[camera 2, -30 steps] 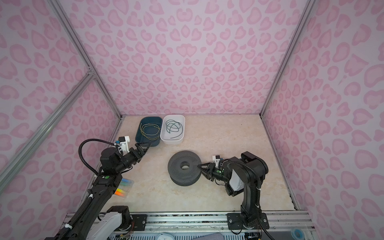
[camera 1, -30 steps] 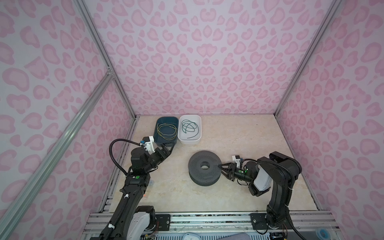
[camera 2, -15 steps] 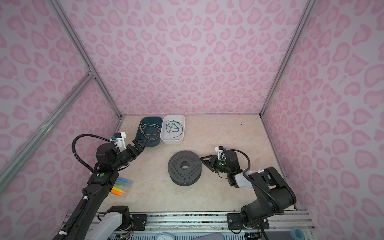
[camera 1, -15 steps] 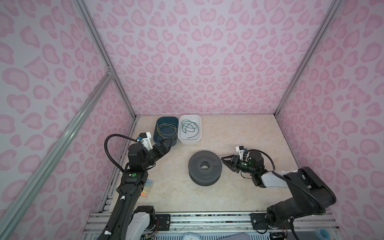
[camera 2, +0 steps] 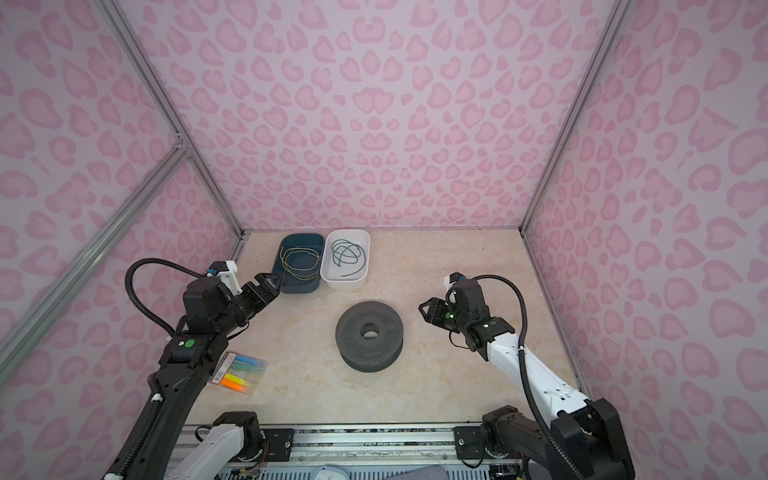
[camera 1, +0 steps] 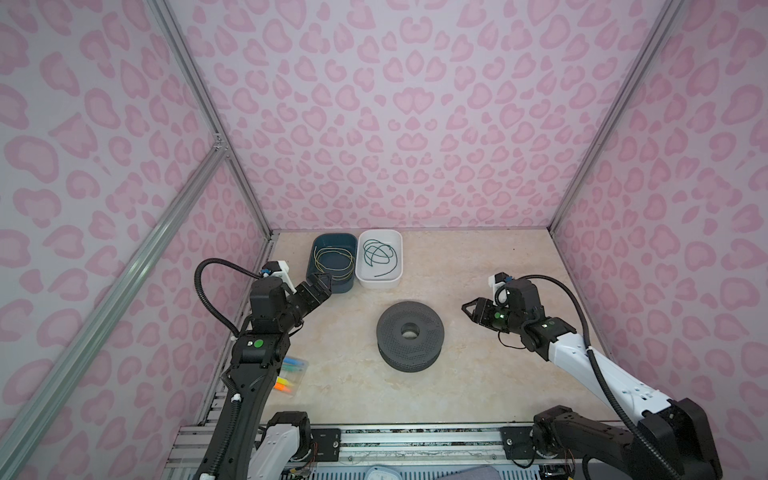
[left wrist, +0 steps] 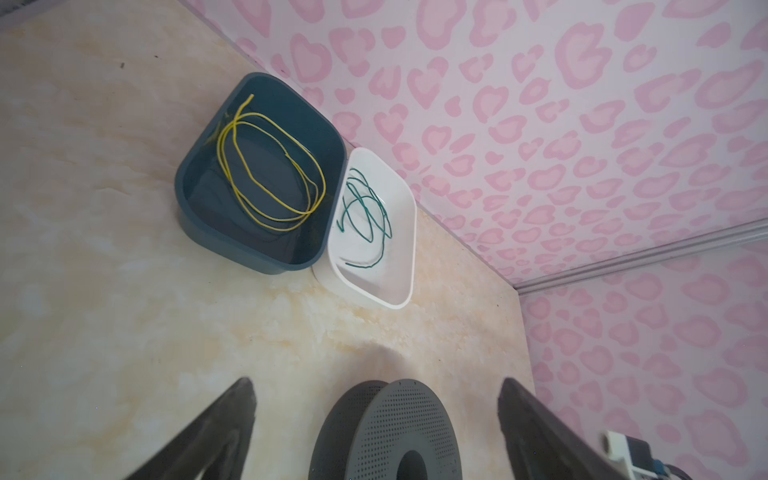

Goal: Wrap the cables
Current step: 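Release the spool with the right gripper while the left reaches toward the teal tub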

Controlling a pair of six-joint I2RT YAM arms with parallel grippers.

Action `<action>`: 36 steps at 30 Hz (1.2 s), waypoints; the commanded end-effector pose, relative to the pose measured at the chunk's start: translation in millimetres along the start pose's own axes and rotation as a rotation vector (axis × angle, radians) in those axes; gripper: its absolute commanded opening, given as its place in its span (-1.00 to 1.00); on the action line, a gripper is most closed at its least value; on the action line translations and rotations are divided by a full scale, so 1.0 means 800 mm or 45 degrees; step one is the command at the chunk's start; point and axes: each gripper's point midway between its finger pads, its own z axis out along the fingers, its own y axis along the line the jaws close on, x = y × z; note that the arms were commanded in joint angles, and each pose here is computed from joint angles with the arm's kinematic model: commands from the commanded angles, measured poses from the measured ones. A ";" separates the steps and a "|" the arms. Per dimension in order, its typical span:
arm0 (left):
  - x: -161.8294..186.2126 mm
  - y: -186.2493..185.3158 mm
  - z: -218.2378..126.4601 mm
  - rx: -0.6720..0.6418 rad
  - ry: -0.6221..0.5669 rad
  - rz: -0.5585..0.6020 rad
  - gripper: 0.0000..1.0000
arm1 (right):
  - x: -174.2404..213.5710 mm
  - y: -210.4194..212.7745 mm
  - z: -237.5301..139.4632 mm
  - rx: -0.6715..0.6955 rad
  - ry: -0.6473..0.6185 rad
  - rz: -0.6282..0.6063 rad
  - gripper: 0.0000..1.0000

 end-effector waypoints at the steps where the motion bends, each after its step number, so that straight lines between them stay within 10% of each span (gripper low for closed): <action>1: -0.017 0.019 -0.011 -0.124 -0.104 0.036 0.84 | -0.008 -0.015 -0.017 0.086 -0.088 -0.088 -0.05; 12: -0.032 0.026 0.005 -0.162 -0.156 0.020 0.78 | -0.020 -0.007 -0.064 -0.008 -0.345 -0.107 -0.06; 19: -0.027 0.040 0.078 -0.219 0.062 -0.059 0.90 | -0.011 -0.007 -0.060 -0.002 -0.273 -0.128 -0.06; 36: -0.037 0.101 0.275 -0.393 0.325 -0.091 0.26 | 0.000 -0.024 -0.020 0.024 -0.174 -0.067 -0.05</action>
